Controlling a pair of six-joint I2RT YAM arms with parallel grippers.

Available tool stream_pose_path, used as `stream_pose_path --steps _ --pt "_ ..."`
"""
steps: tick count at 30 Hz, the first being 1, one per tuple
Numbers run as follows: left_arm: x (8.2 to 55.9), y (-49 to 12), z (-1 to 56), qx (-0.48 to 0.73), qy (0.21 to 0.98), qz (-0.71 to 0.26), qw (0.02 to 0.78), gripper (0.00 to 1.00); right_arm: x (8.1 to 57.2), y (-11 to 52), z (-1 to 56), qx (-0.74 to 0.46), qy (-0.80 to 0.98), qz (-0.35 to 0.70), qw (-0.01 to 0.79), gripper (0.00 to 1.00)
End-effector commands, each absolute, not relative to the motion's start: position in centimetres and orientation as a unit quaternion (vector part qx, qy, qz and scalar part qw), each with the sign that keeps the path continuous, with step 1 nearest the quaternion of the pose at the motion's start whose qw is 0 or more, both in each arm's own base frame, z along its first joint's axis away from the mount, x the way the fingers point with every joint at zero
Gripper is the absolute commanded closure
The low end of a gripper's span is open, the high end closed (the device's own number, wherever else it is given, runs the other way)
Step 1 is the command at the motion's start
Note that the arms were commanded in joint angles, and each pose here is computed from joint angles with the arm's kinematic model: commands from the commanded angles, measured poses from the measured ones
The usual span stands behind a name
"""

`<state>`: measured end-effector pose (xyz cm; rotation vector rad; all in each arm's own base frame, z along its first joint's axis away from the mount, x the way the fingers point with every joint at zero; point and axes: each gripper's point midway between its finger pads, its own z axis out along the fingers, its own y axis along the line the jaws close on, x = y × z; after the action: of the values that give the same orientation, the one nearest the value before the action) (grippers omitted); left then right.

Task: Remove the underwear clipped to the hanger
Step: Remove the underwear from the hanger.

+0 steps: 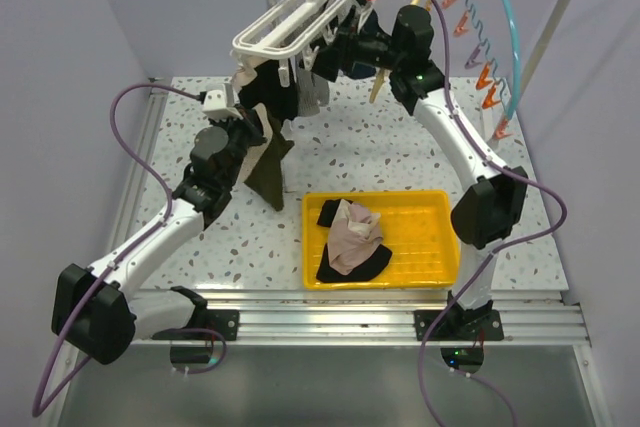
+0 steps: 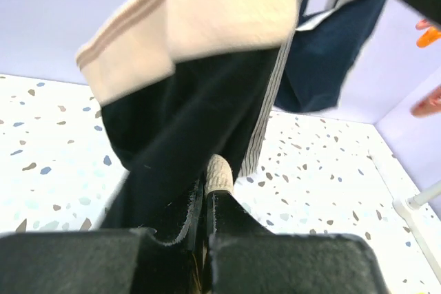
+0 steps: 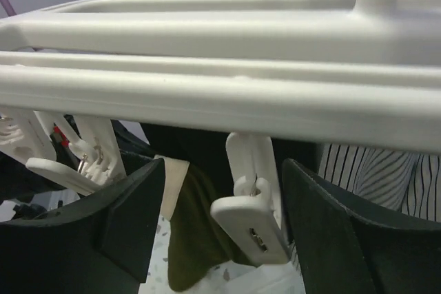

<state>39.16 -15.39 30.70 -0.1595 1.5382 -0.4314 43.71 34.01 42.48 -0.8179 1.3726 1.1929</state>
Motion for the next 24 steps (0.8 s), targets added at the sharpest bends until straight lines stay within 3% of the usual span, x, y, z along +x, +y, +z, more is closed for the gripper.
stream_pose_path --steps 1,6,14,16,17,20,24 --pt "38.2 -15.2 32.8 -0.056 0.667 -0.207 0.714 1.00 41.9 32.1 44.7 -0.371 0.572 0.450 0.576 0.23" --pt "36.2 -15.8 33.3 -0.010 0.659 -0.228 0.716 1.00 40.9 30.4 42.8 -0.391 0.610 0.404 0.559 0.01" --pt "33.0 -14.9 30.2 0.046 0.704 -0.197 0.680 1.00 38.1 27.9 39.9 -0.439 0.631 0.336 0.545 0.01" --pt "32.6 -14.2 29.2 0.044 0.716 -0.180 0.673 0.88 37.3 27.2 38.8 -0.447 0.640 0.325 0.534 0.01" --pt "32.1 -13.7 28.3 0.042 0.726 -0.170 0.665 0.72 36.9 27.0 38.3 -0.451 0.644 0.321 0.528 0.01" --pt "31.0 -13.0 27.4 0.038 0.733 -0.166 0.658 0.42 35.8 25.9 36.3 -0.461 0.656 0.301 0.517 0.01" --pt "29.8 -12.5 27.1 0.032 0.735 -0.171 0.655 0.22 34.3 24.8 35.0 -0.485 0.656 0.279 0.507 0.01"
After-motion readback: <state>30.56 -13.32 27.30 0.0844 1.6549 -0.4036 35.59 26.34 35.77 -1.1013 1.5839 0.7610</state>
